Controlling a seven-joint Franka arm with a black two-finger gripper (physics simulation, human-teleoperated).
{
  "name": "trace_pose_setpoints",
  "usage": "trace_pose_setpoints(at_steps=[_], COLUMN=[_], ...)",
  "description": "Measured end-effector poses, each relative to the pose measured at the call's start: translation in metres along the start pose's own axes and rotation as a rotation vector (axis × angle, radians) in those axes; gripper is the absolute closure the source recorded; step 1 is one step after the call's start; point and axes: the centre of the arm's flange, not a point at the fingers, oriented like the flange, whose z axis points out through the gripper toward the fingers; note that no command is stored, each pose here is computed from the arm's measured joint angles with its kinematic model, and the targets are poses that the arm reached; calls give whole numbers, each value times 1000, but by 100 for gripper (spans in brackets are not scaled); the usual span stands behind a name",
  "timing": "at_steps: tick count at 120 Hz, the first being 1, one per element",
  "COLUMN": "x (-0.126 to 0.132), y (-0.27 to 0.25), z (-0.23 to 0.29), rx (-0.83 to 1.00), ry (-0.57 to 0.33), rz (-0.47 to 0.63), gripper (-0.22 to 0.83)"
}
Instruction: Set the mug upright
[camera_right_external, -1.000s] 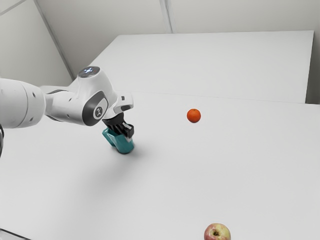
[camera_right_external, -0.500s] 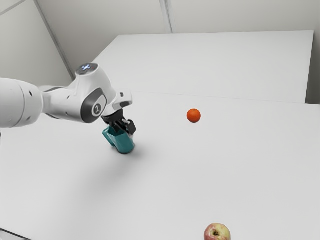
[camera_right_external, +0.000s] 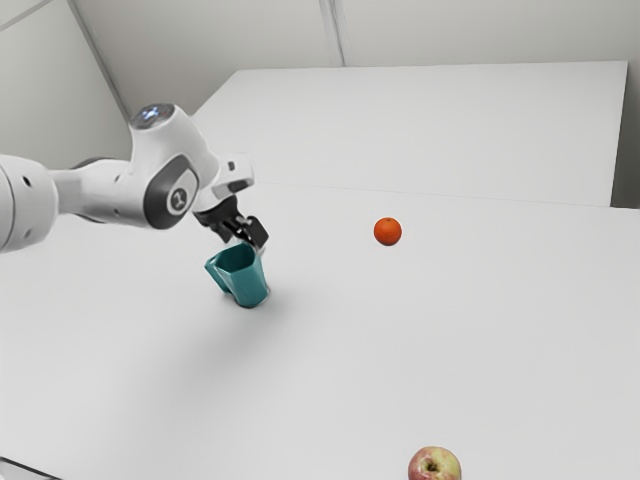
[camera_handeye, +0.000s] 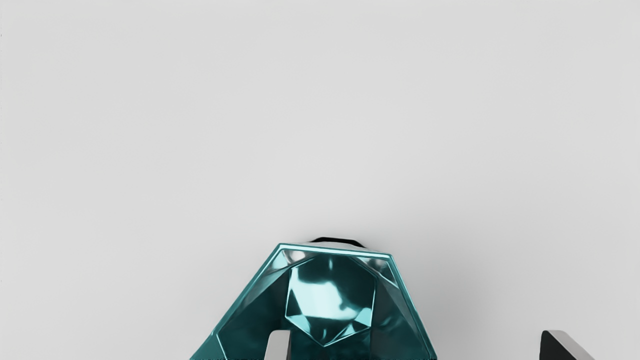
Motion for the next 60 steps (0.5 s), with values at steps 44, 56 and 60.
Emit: trace_pose_setpoints(at_steps=[44,56,60], x=[37,41,41], y=[-8,-10,-10], z=[-67,-79,-82], rx=[-26,-33,-37], ry=[-77,-130,-149], rz=[-46,-60,-66], gripper=[1,1,1])
